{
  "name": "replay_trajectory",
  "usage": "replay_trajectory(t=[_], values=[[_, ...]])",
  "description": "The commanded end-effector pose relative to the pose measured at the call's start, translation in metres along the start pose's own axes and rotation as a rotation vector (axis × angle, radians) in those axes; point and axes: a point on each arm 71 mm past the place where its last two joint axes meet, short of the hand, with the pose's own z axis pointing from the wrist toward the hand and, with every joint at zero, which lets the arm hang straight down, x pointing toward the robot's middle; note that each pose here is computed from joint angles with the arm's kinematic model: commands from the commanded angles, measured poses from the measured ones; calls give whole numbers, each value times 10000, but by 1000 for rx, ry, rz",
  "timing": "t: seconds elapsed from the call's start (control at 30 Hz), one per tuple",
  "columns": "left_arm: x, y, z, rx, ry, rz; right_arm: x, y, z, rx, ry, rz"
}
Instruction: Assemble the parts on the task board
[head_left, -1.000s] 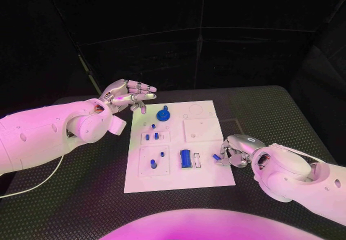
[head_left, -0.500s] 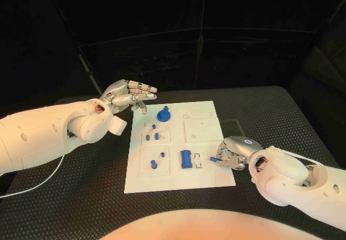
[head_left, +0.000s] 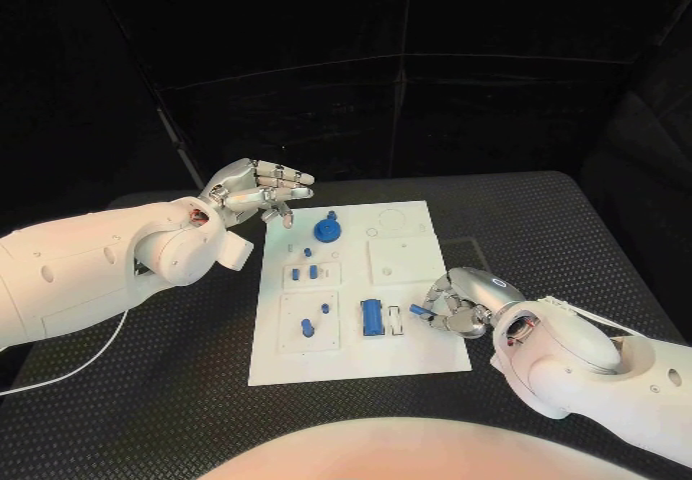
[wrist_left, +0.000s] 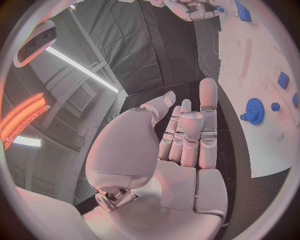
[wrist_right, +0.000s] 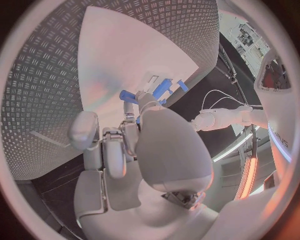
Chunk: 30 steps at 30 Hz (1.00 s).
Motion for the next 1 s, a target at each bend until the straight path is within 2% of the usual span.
replay_trajectory(t=[0.03, 0.2, 0.47, 1.0], values=[[15, -13, 2, 7, 12, -5, -18, 22, 1, 21, -30, 83], [20, -14, 3, 7, 14, -6, 16, 59, 25, 23, -9, 100], [26, -16, 2, 6, 17, -7, 126, 121, 107, 29, 71, 92], [51, -21, -2, 7, 36, -15, 225, 194, 211, 29, 118, 67]])
